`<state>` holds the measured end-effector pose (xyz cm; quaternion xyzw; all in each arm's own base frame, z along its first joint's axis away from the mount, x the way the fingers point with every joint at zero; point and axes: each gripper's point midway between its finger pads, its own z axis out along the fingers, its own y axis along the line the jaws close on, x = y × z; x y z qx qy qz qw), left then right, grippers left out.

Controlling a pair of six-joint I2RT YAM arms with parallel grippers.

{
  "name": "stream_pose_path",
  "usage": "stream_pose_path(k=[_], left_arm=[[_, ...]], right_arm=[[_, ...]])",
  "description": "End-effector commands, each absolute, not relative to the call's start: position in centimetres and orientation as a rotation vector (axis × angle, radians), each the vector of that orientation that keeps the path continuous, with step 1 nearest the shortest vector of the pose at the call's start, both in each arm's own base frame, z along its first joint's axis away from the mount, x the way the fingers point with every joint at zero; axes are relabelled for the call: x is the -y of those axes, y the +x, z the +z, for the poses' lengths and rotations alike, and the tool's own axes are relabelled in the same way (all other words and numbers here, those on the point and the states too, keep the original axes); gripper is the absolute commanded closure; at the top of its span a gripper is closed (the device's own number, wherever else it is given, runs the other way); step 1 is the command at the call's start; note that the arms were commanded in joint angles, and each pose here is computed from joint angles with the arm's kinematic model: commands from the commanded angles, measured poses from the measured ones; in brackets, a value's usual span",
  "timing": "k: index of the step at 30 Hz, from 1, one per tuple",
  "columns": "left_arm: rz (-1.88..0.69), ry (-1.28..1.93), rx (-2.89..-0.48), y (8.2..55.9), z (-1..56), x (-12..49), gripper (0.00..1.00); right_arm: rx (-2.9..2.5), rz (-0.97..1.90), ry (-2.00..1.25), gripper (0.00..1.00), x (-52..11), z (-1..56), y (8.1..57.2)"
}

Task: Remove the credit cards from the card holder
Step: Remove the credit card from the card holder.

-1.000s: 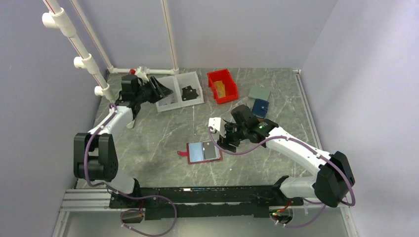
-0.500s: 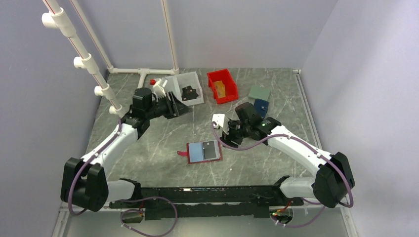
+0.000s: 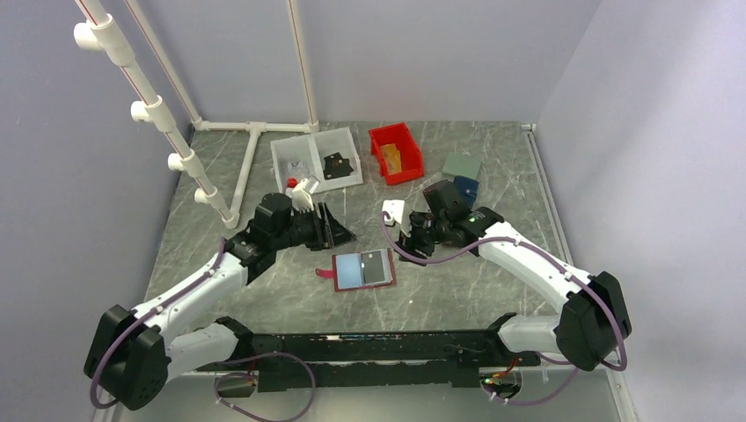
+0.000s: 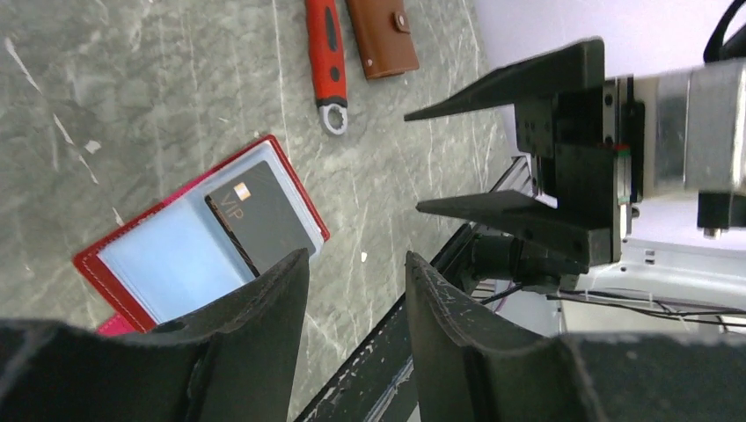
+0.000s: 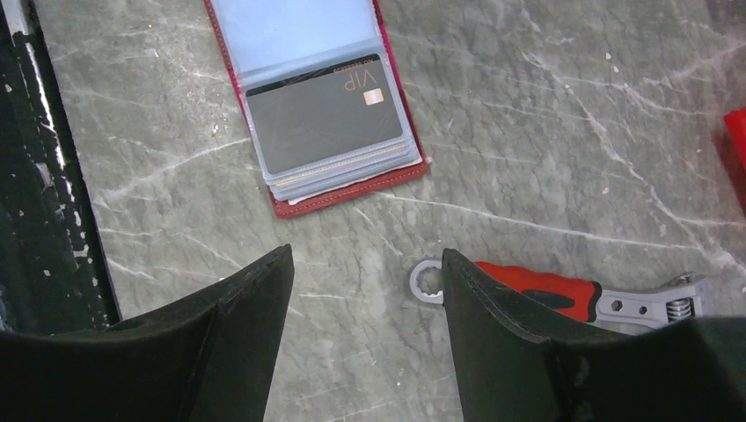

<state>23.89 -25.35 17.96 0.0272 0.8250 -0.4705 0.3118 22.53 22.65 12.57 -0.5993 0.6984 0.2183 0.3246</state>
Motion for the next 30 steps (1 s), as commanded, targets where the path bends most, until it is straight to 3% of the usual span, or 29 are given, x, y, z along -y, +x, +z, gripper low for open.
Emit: stream_pose_path(k=[1,19,23,27,30], left_arm=[[-1.143,0.043,-2.146,23.5,17.9,25.4,0.50],[-1.072,-0.110,-2.144,21.1,13.9,24.6,0.47],[-1.066,-0.138,-2.122,21.2,13.8,24.2,0.34],[-1.032,-0.183,-2.110,21.4,13.5,23.3,0.07],[-1.059,-0.154,-2.037,21.9,14.4,23.6,0.02]], right_arm=[[-1.783,0.604,-1.553,0.35,-23.1,14.4,22.9],[-1.821,0.683,-1.556,0.36,-23.6,13.6,22.5],[-1.835,0.693,-1.556,0.36,-23.7,13.3,22.5],[-1.856,0.741,-1.558,0.36,-24.2,12.8,22.2],[-1.880,0.767,-1.567,0.37,-24.4,12.3,22.1]])
